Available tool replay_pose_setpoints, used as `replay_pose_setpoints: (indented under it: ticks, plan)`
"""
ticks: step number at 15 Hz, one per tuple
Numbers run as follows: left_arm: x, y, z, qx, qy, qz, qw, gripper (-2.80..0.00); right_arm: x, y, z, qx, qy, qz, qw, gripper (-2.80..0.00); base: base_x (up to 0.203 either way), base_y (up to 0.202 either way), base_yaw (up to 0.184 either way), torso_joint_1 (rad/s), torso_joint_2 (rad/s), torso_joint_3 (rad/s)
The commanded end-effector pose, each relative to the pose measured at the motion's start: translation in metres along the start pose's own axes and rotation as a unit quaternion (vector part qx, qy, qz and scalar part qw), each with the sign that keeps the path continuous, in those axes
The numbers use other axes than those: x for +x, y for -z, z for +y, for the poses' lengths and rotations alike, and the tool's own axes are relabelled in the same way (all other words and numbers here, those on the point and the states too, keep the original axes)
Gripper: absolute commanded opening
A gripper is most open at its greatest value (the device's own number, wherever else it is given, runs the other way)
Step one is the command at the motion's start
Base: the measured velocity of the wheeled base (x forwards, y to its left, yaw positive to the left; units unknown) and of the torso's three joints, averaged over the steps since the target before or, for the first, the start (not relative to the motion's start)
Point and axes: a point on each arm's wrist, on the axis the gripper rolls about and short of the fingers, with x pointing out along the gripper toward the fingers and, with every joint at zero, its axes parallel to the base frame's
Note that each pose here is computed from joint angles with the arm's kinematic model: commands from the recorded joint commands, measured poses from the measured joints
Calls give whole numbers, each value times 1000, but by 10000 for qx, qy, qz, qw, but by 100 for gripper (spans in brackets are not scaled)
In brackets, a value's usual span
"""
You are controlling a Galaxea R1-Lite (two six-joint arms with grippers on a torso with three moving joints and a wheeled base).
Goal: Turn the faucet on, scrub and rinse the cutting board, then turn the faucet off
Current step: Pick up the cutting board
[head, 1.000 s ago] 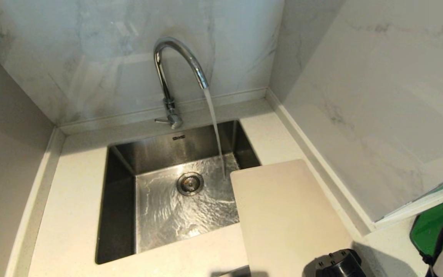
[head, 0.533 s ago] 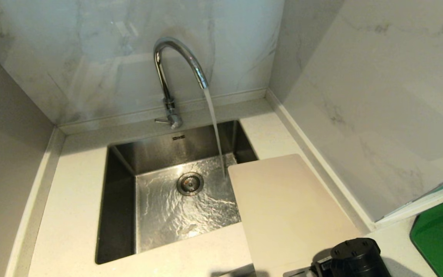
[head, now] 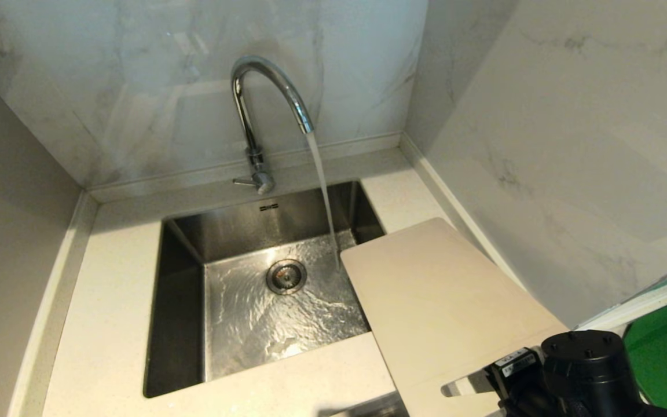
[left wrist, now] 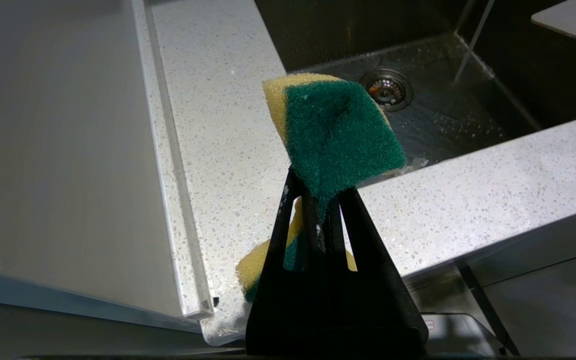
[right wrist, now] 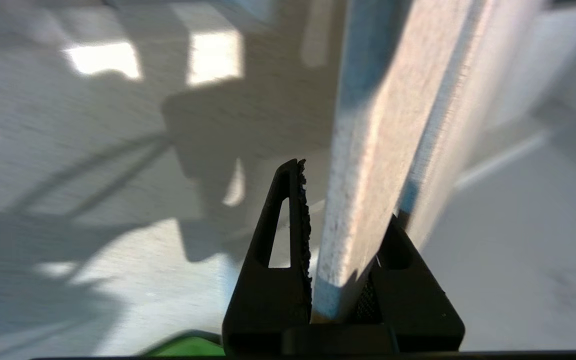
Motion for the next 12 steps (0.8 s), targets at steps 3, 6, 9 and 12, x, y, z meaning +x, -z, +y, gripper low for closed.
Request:
replay_pose_setpoints:
  ticks: [3, 6, 9, 12]
  plan:
    - [0, 0, 0, -3, -1, 3, 10000, -280, -12, 6, -10, -284, 401, 87, 9988, -280, 0, 0, 0, 0, 0, 0]
    - [0, 0, 0, -3, -2, 3, 10000, -280, -18, 8, -18, -306, 668, 135, 9972, -280, 0, 0, 0, 0, 0, 0]
    - [0, 0, 0, -3, -2, 3, 10000, -280, -23, 11, -21, -254, 792, 186, 9964, -280, 0, 0, 0, 0, 0, 0]
    - [0, 0, 0, -3, -2, 3, 10000, -280, -29, 13, -29, -185, 1022, 225, 9943, -280, 0, 0, 0, 0, 0, 0]
